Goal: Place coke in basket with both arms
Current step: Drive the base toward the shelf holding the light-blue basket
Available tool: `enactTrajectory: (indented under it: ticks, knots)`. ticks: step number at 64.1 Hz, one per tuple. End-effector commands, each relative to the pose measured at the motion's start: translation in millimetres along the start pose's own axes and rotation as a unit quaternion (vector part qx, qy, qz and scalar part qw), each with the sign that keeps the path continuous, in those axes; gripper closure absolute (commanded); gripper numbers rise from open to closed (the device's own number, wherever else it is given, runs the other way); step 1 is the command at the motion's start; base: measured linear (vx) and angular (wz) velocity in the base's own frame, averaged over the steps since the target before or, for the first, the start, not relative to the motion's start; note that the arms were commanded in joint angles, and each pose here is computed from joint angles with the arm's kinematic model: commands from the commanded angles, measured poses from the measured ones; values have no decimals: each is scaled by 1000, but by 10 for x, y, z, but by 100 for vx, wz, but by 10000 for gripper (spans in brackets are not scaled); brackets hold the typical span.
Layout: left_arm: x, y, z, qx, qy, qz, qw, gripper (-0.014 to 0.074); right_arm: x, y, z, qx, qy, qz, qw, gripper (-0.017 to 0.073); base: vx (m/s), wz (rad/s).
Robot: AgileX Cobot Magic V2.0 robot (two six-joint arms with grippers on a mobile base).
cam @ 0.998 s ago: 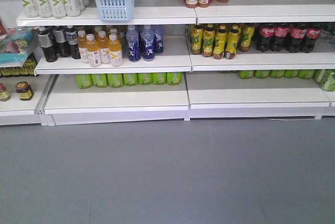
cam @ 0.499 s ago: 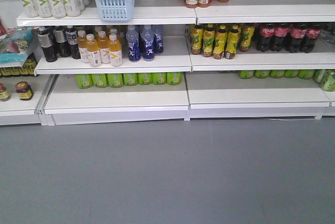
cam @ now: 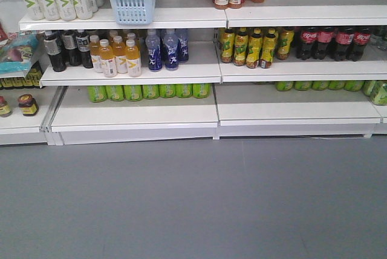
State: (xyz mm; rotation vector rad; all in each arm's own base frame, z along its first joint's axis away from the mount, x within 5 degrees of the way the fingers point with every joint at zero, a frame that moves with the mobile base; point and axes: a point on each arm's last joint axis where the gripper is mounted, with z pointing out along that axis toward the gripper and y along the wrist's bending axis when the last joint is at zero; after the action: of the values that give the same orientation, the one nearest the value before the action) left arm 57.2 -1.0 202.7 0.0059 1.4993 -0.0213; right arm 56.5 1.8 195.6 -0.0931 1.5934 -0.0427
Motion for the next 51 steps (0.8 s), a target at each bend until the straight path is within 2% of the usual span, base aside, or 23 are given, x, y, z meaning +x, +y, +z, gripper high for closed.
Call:
enactTrajectory:
  ticks: [1, 51]
  knots:
    - [-200, -1, -33, 0, -68, -3, 998, 600, -49, -5, -6, 4, -39, -3, 999, 569, 0, 0]
    - [-200, -1, -33, 0, -68, -3, 998, 600, -49, -5, -6, 4, -39, -3, 999, 569, 2, -2]
